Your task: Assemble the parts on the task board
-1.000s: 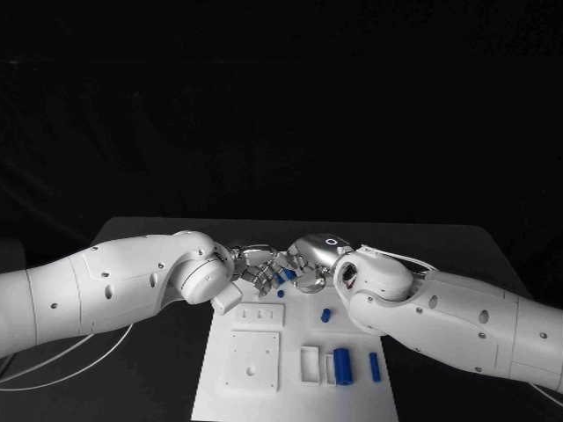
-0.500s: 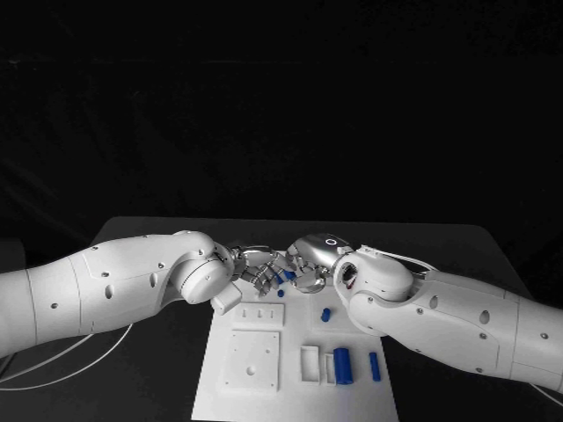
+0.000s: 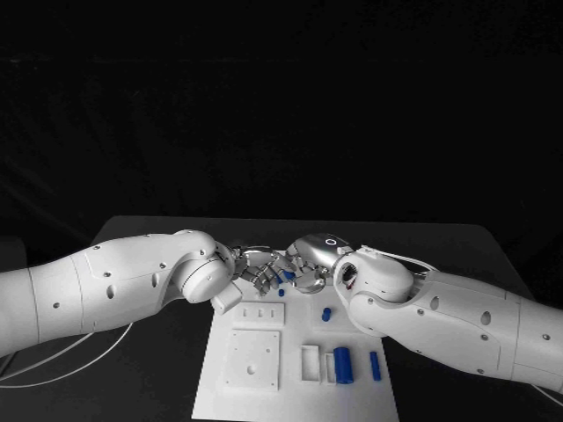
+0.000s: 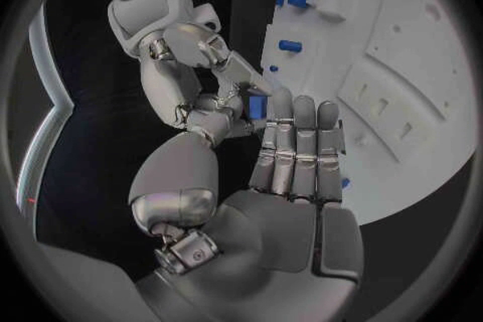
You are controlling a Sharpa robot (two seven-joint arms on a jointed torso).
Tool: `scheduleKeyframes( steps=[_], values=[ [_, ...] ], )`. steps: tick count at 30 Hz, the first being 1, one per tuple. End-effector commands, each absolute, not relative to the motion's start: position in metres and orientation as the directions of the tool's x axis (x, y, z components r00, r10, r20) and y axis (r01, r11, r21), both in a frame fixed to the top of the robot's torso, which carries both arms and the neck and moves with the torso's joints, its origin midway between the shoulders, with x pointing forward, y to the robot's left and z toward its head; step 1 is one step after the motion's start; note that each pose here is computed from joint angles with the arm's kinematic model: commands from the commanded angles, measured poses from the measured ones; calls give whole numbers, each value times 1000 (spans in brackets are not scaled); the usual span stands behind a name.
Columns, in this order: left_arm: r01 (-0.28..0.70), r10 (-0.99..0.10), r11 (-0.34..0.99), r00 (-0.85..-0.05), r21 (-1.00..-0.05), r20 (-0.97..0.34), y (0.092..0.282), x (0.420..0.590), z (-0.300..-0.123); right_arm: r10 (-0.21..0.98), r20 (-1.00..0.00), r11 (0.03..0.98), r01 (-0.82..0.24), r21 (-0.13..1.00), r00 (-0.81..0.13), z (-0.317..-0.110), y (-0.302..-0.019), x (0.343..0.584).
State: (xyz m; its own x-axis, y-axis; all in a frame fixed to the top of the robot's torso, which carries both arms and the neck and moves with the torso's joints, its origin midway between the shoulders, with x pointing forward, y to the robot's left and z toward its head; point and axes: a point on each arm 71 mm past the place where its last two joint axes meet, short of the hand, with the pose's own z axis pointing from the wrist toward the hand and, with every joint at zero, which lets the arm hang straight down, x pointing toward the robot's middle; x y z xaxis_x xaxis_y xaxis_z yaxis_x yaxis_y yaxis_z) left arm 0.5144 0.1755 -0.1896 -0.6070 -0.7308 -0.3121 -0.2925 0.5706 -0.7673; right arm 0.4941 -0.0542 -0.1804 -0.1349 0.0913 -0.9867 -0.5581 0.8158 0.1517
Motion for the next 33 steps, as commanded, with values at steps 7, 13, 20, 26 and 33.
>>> scheduleKeyframes(
  steps=[7, 13, 20, 26, 33],
  values=[
    [-275, -722, 573, -615, -772, -317, 172, 514, -188, 87, -988, 796, -587, 147, -130, -180, -48, 490],
    [-274, -721, 575, -616, -771, -318, 171, 514, -188, 87, -988, 798, -585, 147, -130, -180, -48, 490],
    [-270, -721, 576, -612, -771, -324, 172, 515, -188, 82, -988, 799, -583, 145, -132, -180, -49, 490],
    [-268, -727, 573, -603, -775, -328, 173, 515, -187, 82, -988, 799, -583, 145, -133, -180, -49, 490],
    [-266, -729, 572, -598, -776, -333, 173, 516, -187, 81, -987, 800, -582, 146, -137, -181, -50, 491]
  ],
)
